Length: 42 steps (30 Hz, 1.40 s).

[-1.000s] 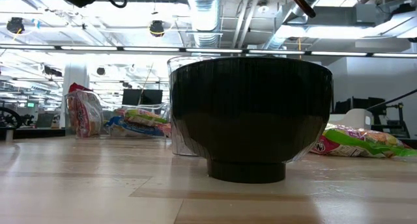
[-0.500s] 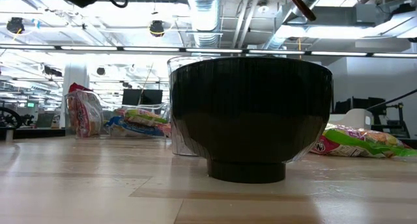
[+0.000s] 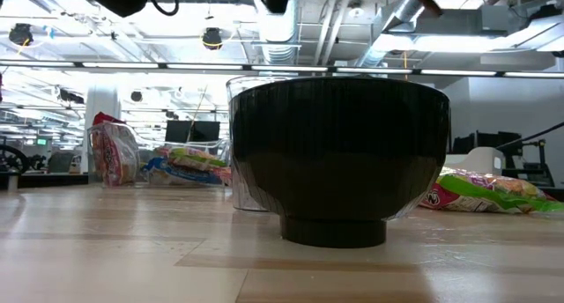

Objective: Pick & Place Food Item
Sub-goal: Put the gold spoon into the white bin

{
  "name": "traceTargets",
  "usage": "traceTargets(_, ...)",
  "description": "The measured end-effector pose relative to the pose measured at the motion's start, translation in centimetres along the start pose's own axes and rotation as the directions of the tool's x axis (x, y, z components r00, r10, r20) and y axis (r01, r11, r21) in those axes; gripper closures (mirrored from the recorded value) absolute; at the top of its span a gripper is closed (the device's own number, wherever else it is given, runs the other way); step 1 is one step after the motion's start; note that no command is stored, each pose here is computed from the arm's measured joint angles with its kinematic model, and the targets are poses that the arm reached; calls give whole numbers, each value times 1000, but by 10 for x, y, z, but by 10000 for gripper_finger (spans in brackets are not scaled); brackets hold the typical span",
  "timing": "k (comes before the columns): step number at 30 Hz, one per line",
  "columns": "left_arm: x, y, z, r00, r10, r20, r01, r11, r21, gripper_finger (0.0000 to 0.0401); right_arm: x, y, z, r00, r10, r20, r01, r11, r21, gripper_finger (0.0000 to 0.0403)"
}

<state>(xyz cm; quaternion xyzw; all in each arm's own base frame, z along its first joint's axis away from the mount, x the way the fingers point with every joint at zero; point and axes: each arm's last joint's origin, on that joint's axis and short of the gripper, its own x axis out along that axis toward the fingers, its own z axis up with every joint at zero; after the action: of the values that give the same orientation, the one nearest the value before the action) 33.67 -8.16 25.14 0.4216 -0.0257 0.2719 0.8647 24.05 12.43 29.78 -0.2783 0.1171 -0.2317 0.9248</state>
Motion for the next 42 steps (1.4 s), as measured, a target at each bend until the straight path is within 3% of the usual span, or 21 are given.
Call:
traceTargets(10,-6,14,2,963,132,-234,-79,972,220,187,-19,-8,-3,996,-49,-73,45,998,-51,402)
traceTargets(16,-27,36,2,955,148,-256,-92,971,219,190,-24,-37,-25,982,-47,-183,53,998,28,403)
traceTargets(23,-62,74,-10,965,153,-215,-143,988,59,194,-22,-63,-53,936,-86,-342,115,991,64,403)
traceTargets(27,-80,91,-20,984,132,-122,-143,987,-79,192,-15,-68,-67,906,-103,-410,138,989,55,403)
traceTargets(33,-96,104,-27,998,44,33,-35,972,-233,195,-3,-71,-90,857,-102,-505,95,995,-40,403)
traceTargets(42,-100,104,-28,991,-73,112,109,927,-360,199,17,-85,-130,748,-212,-629,134,976,-169,403)
